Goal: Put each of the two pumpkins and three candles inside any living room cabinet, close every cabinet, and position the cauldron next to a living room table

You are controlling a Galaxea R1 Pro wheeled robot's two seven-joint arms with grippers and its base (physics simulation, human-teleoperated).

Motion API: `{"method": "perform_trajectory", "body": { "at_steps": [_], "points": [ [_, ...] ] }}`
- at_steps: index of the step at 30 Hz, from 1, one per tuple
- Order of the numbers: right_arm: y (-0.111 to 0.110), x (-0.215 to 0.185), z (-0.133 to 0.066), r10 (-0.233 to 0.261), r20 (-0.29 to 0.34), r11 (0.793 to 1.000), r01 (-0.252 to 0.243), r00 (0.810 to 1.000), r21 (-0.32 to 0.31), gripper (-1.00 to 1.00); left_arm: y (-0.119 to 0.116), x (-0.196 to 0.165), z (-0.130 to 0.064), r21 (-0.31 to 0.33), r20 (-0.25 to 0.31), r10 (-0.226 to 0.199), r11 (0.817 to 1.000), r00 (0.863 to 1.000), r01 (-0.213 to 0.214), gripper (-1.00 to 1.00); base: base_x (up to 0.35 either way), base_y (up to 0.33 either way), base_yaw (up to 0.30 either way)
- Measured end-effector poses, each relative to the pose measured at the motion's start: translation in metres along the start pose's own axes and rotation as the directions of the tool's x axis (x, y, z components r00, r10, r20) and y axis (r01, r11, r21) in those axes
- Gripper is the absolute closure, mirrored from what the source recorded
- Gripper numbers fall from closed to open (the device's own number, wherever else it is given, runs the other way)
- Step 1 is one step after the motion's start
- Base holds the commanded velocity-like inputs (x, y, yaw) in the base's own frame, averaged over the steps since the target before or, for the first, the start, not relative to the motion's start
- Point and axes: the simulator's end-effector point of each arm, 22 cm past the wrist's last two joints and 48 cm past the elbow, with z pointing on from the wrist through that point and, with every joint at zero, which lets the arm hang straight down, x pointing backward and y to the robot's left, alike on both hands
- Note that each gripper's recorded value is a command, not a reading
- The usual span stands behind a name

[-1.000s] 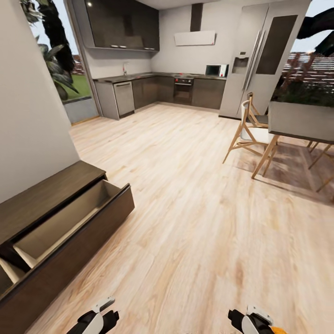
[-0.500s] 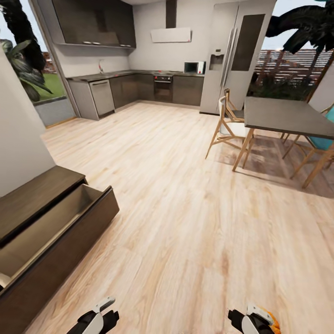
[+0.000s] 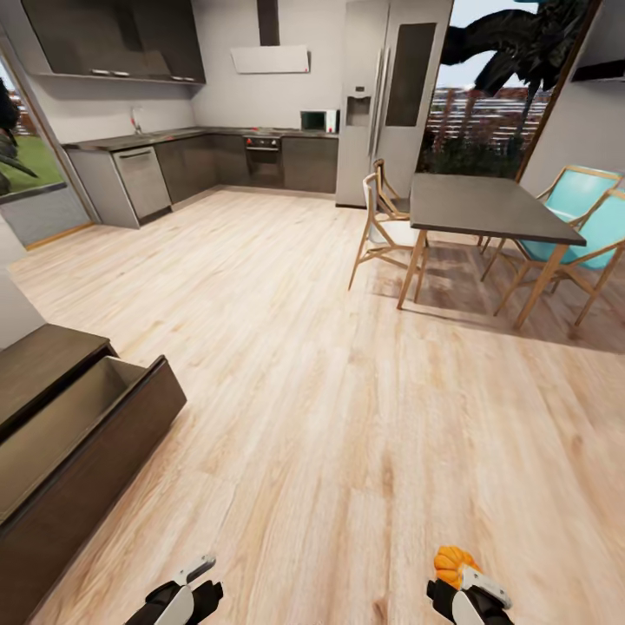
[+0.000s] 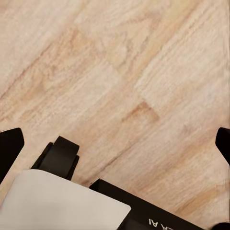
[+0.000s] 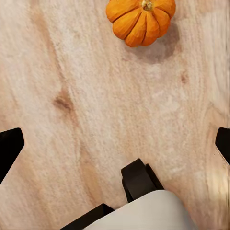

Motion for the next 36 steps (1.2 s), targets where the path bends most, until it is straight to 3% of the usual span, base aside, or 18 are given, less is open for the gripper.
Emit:
{"method": "perform_trajectory", "body": {
  "at_steps": [9,28,36],
  "points": [
    [-0.001,0.003,0.002,-0.001,-0.006,1.0,0.001,1.0,0.004,-1.0,0.002,0.002,0.002,-0.005,-0.005,0.001,1.0,1.0,-0.001,-1.0,0.061,-0.215,-0.256],
    [-0.004,0.006,0.005,-0.005,-0.014,1.0,0.006,1.0,0.012,-1.0,0.006,0.006,0.005,-0.013,-0.014,0.002,1.0,1.0,-0.003,-1.0,0.186,-0.082,-0.255],
    [-0.014,0.005,0.01,0.0,0.03,0.999,-0.001,1.0,0.038,-1.0,0.006,0.006,0.006,-0.014,-0.015,0.002,1.0,1.0,-0.002,-1.0,0.045,-0.001,-0.041]
  ]
}}
